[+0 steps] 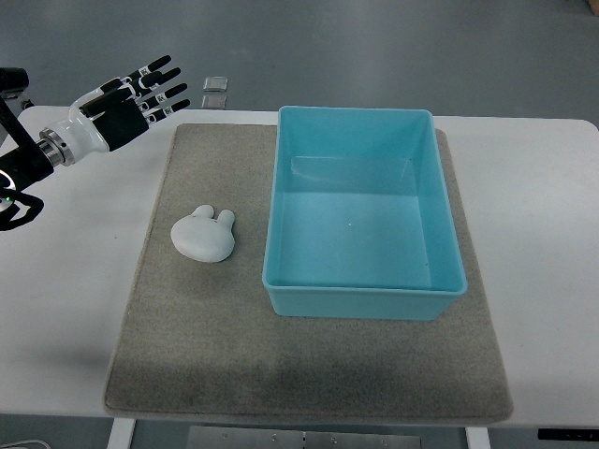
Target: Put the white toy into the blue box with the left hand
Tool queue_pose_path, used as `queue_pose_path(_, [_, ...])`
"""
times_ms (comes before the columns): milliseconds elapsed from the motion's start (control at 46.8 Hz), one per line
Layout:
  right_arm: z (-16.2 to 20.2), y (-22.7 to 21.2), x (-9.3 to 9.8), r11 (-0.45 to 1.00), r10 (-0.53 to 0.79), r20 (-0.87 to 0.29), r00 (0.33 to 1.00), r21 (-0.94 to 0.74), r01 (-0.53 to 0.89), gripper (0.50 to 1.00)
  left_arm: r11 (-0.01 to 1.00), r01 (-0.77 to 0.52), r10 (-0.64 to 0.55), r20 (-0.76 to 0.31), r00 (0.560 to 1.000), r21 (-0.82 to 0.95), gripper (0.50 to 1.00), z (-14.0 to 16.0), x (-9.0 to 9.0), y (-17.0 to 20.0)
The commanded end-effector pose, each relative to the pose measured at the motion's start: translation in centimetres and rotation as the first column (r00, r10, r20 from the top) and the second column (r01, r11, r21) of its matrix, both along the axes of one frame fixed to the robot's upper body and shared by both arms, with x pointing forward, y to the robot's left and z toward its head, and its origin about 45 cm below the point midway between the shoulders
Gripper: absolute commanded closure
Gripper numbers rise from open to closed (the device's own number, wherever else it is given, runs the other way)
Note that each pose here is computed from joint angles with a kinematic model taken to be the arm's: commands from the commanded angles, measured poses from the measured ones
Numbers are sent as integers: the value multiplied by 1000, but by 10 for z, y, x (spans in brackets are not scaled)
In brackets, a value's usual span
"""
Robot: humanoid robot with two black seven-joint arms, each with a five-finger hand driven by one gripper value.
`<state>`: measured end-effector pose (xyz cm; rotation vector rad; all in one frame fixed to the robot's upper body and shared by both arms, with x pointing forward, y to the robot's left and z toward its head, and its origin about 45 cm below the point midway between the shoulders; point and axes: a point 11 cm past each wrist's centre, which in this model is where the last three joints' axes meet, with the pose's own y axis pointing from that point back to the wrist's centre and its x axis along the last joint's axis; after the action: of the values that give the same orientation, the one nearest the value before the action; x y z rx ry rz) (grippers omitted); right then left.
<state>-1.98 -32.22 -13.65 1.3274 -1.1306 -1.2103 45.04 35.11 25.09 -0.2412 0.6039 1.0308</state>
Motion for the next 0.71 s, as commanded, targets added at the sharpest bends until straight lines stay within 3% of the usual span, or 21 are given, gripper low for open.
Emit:
queue_pose_path(0, [0, 0, 0, 1000, 0, 0, 1000, 0, 0, 564, 1000, 2, -2, 2, 1000, -1, 504, 0, 0, -1])
queue_pose_path(684, [0, 0, 0, 1000, 0, 0, 1000, 0, 0, 564, 999, 15, -15, -8, 1000, 43, 504, -1, 0, 0])
